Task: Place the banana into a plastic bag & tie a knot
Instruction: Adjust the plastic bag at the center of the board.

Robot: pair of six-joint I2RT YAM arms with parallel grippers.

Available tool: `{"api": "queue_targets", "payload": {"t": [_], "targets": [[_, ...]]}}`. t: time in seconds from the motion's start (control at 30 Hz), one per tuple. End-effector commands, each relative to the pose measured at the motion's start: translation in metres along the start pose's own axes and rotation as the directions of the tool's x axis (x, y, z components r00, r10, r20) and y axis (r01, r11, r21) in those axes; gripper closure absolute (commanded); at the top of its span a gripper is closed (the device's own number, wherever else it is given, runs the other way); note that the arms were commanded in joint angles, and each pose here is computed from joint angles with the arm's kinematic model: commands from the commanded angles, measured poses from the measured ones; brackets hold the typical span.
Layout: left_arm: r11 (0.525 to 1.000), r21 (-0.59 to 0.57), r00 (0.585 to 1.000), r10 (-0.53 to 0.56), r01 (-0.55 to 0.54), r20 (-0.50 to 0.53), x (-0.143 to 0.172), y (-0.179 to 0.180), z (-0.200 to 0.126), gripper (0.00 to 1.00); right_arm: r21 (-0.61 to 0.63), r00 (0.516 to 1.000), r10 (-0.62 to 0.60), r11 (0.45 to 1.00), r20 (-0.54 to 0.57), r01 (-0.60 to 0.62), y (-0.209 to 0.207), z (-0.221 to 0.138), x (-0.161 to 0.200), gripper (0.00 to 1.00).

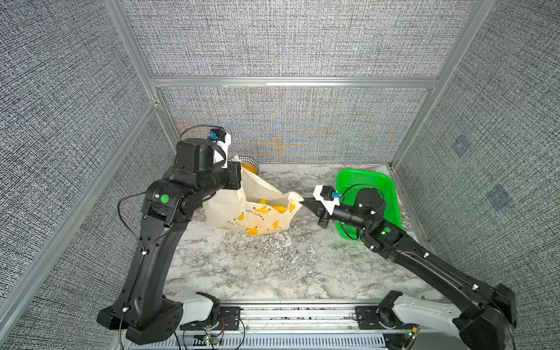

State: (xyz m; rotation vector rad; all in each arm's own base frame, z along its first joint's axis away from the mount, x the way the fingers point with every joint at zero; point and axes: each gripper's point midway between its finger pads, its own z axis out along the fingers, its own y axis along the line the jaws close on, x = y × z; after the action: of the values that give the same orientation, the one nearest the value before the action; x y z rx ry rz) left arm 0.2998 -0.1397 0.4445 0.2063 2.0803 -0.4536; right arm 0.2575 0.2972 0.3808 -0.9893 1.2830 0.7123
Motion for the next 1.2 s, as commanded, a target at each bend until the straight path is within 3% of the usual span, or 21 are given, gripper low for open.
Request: {"api": "queue_targets", "payload": {"t": [0.0,0.17,0.33,0.4,0.5,0.6,0.67,0.83,0.93,1.1,1.17], "targets": [[1.000,0.021,0.997,0.005,-0.007,0.078,-0.019,-0.005,-0.013,1.00,0.113,0.987,0.161,0.981,0.000,-0.160,-0.022,-0.006,-0.023,1.00],[1.000,0.025,0.994,0.005,-0.008,0.114,-0.029,-0.007,-0.023,1.00,0.201,0.970,0.243,0.950,0.010,-0.240,-0.045,-0.010,-0.056,1.00],[1.000,0.014,0.995,-0.004,0.002,0.096,-0.021,-0.003,-0.012,0.97,0.316,0.953,0.304,0.904,0.005,-0.289,-0.075,-0.021,-0.050,1.00],[1.000,0.022,0.996,-0.009,0.007,0.084,-0.013,-0.002,-0.005,0.78,0.348,0.937,0.348,0.879,0.000,-0.326,-0.090,-0.027,-0.039,1.00],[0.999,0.037,0.996,-0.018,0.015,0.083,-0.002,-0.001,0.002,0.36,0.362,0.914,0.405,0.855,-0.018,-0.372,-0.107,-0.030,-0.018,1.00],[0.999,0.039,0.993,-0.023,0.018,0.119,0.004,0.002,-0.002,0.11,0.347,0.894,0.448,0.842,-0.024,-0.413,-0.116,-0.032,-0.004,1.00],[0.999,0.028,0.985,-0.022,0.017,0.169,0.005,0.006,-0.010,0.01,0.327,0.889,0.458,0.843,-0.017,-0.428,-0.117,-0.032,-0.002,1.00],[0.999,0.034,0.937,0.000,-0.012,0.348,0.012,0.012,-0.036,0.00,0.301,0.882,0.470,0.843,-0.010,-0.446,-0.122,-0.031,-0.007,1.00],[0.992,0.092,0.885,0.031,-0.083,0.465,0.023,0.005,-0.044,0.00,0.294,0.888,0.460,0.849,-0.002,-0.439,-0.123,-0.033,-0.013,1.00],[0.915,0.236,0.749,0.098,-0.327,0.656,0.057,-0.028,-0.065,0.00,0.298,0.885,0.465,0.845,-0.001,-0.444,-0.130,-0.034,-0.016,1.00],[0.888,0.259,0.719,0.108,-0.380,0.686,0.066,-0.036,-0.072,0.00,0.295,0.881,0.474,0.842,-0.007,-0.451,-0.133,-0.032,-0.014,1.00]]}}
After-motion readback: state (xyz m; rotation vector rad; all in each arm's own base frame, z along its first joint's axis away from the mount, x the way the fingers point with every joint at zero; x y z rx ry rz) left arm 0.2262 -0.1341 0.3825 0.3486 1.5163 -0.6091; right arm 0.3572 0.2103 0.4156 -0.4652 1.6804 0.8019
